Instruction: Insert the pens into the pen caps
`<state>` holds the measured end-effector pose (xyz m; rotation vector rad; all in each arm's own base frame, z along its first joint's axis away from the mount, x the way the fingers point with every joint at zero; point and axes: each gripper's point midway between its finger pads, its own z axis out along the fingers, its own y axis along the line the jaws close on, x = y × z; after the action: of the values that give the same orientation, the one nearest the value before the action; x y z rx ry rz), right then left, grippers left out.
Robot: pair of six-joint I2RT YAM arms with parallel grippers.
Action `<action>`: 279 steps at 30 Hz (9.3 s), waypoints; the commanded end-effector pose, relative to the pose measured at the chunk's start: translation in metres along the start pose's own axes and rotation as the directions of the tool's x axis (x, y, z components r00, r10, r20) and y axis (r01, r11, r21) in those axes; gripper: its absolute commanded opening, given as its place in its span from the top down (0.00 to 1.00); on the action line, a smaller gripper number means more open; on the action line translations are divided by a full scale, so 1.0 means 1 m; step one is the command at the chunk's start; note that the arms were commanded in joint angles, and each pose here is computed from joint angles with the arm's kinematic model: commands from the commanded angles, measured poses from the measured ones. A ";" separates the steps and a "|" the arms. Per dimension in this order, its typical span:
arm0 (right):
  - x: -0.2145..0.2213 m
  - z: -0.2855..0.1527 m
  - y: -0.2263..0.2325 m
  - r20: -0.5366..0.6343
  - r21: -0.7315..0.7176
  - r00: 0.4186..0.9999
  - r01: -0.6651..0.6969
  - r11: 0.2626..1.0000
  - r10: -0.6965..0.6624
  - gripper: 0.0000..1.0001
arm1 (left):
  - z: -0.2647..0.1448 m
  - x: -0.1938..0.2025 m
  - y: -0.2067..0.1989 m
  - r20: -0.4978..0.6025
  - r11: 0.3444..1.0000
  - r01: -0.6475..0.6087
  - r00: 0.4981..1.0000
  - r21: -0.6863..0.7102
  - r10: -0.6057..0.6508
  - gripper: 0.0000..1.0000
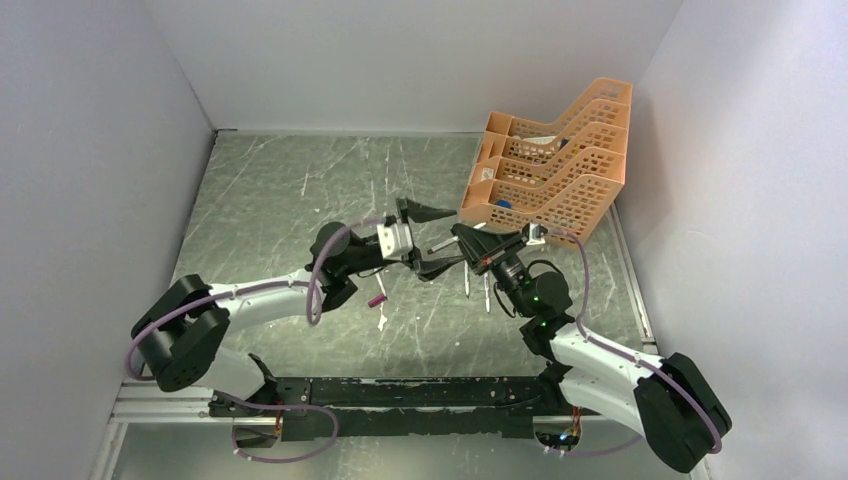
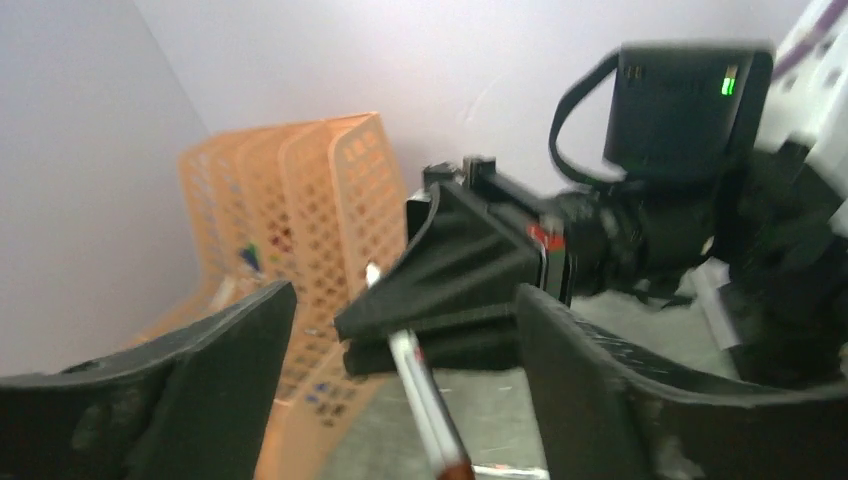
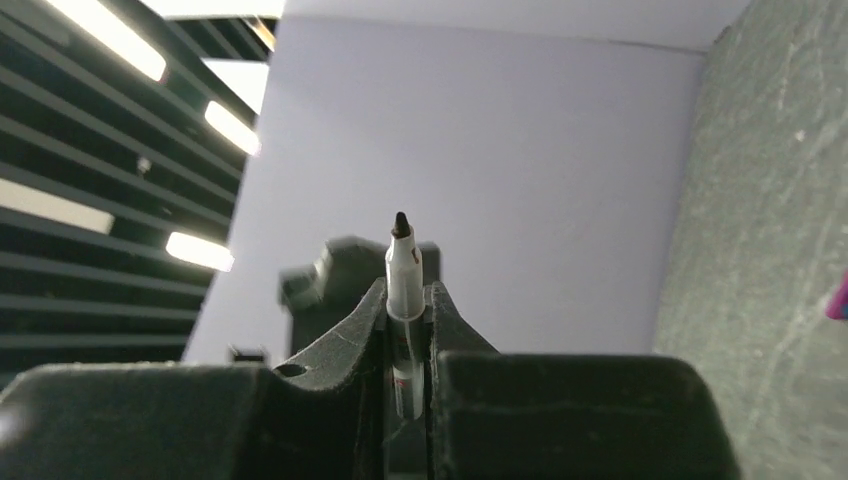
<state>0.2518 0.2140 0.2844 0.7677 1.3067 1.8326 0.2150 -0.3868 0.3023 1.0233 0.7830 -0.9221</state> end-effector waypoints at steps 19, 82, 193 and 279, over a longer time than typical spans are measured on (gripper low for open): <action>0.019 -0.001 0.004 -0.277 -0.049 0.523 0.830 0.555 -0.806 1.00 | -0.039 -0.016 0.007 -0.142 0.665 0.730 0.683 0.155 -0.717 0.15; -0.018 -0.024 -0.050 -0.373 0.189 0.442 0.897 0.400 -0.816 0.59 | -0.125 0.083 0.091 0.098 0.473 0.597 0.681 -0.647 -0.726 0.93; 0.021 0.045 -0.087 -0.306 0.143 0.568 0.821 0.553 -0.764 1.00 | -0.112 0.003 0.013 -0.036 0.733 0.629 0.752 -0.258 -0.658 0.93; 0.067 0.027 0.047 -0.112 -0.384 0.648 0.672 0.634 -0.754 1.00 | -0.046 -0.008 -0.033 0.081 0.596 0.803 0.592 0.032 -0.802 0.93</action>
<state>0.2360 0.2780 0.3268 -0.1856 1.2512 1.3927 0.1797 -0.3512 0.2702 0.5769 1.2708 -1.7265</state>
